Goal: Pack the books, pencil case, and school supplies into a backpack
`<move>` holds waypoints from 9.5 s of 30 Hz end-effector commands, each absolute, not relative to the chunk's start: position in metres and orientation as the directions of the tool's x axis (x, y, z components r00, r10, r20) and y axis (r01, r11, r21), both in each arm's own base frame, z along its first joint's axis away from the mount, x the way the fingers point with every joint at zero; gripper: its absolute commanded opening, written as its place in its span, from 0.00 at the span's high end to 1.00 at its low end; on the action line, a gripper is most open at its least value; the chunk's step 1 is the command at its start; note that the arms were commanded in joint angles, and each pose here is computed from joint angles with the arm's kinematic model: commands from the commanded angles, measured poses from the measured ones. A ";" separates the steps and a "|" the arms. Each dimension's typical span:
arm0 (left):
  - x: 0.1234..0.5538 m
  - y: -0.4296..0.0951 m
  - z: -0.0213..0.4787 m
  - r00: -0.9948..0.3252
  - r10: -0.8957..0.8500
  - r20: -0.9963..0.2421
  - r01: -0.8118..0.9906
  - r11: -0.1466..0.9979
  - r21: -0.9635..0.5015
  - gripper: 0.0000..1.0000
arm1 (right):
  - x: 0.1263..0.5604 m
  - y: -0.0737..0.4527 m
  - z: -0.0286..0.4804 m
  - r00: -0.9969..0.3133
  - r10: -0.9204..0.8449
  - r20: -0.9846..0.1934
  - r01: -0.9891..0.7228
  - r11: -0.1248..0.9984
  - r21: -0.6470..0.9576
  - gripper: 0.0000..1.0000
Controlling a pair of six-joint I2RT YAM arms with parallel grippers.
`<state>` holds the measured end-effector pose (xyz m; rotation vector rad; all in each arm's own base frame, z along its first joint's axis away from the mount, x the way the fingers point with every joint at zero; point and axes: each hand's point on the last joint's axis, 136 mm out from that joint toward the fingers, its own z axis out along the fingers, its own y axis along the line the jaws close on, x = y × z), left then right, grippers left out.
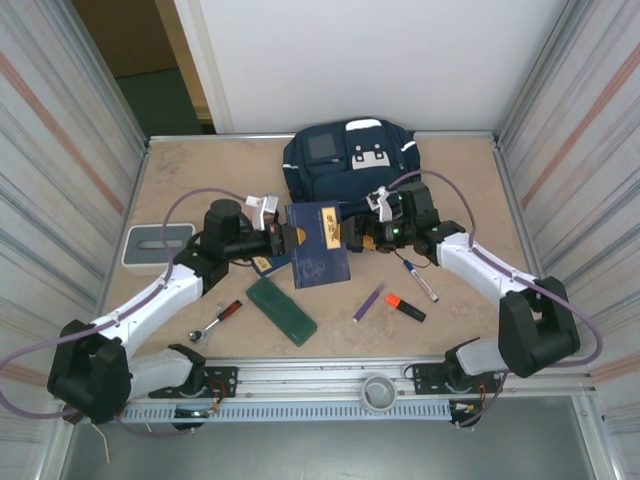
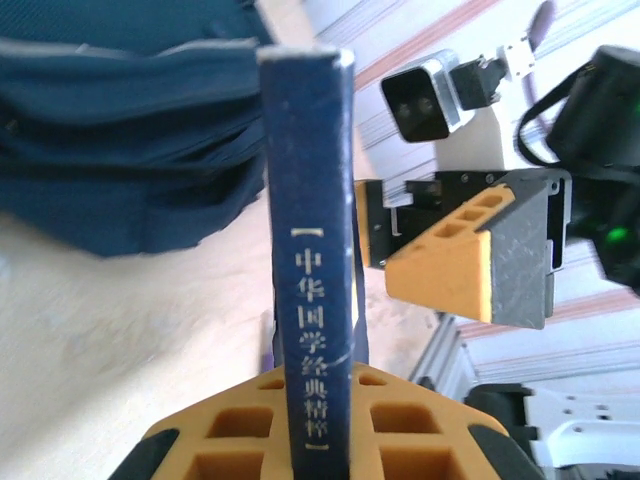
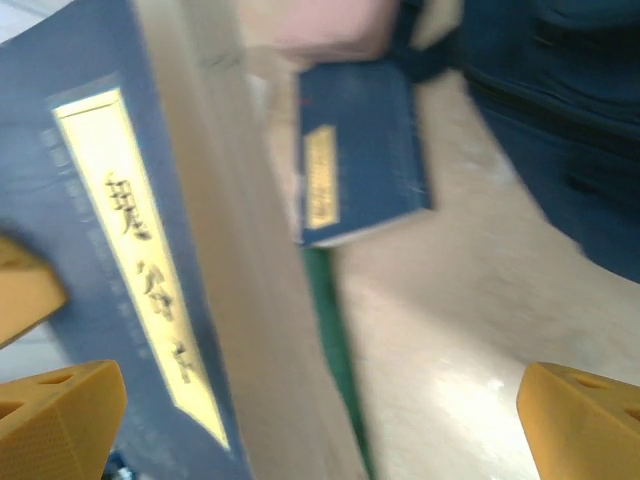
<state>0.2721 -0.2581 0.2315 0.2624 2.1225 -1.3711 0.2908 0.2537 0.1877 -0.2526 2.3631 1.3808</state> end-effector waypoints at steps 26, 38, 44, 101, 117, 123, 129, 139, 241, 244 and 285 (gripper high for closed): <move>0.343 -0.298 0.289 -0.728 -0.143 -0.670 0.612 0.305 -0.730 0.78 | 0.313 0.211 0.297 -0.769 0.317 -0.556 -0.509 0.224 0.831 0.98; 0.409 -0.343 0.175 -0.436 0.526 -0.730 0.818 0.569 -0.078 0.39 | 0.350 0.054 0.245 -0.649 0.592 -0.478 -0.048 0.595 0.802 1.00; 0.423 -0.379 0.134 -0.288 0.729 -0.621 0.895 0.435 0.095 0.26 | 0.342 0.038 0.236 -0.636 0.590 -0.498 -0.004 0.642 0.766 1.00; 0.467 -0.389 0.306 -0.430 0.194 -0.882 0.876 0.325 -0.356 1.00 | 0.542 0.193 0.134 -0.463 0.833 -0.305 0.124 0.401 0.908 0.45; 0.487 -0.342 0.237 -0.606 0.183 -0.774 0.673 0.638 -0.375 0.51 | 0.348 0.127 0.199 -0.524 0.445 -0.726 0.019 0.858 0.513 0.37; 0.435 -0.223 0.204 -0.651 0.022 -0.759 0.325 0.912 -0.252 0.26 | 0.314 0.212 0.206 -0.617 0.162 -0.770 -0.288 0.864 0.413 0.34; 0.374 -0.109 0.139 -0.707 -0.287 -0.646 -0.045 0.931 -0.363 0.23 | 0.312 0.342 0.157 -0.733 -0.151 -0.663 -0.515 0.760 0.397 0.30; 0.346 -0.094 0.067 -0.822 -0.337 -0.459 -0.141 0.902 -0.409 0.26 | 0.363 0.416 0.058 -0.823 -0.264 -0.502 -0.488 0.782 0.388 0.22; 0.379 -0.306 0.196 -0.444 0.456 -0.771 0.703 0.711 0.015 0.35 | 0.356 0.084 0.264 -0.694 0.461 -0.553 -0.102 0.698 0.709 1.00; 0.392 -0.340 0.181 -0.351 0.602 -0.718 0.757 0.634 0.161 0.30 | 0.351 0.057 0.260 -0.650 0.508 -0.565 -0.028 0.726 0.687 1.00; 0.461 -0.385 0.310 -0.581 0.103 -0.808 0.777 0.367 -0.512 0.97 | 0.356 0.112 0.233 -0.706 0.625 -0.334 0.000 0.472 0.882 0.99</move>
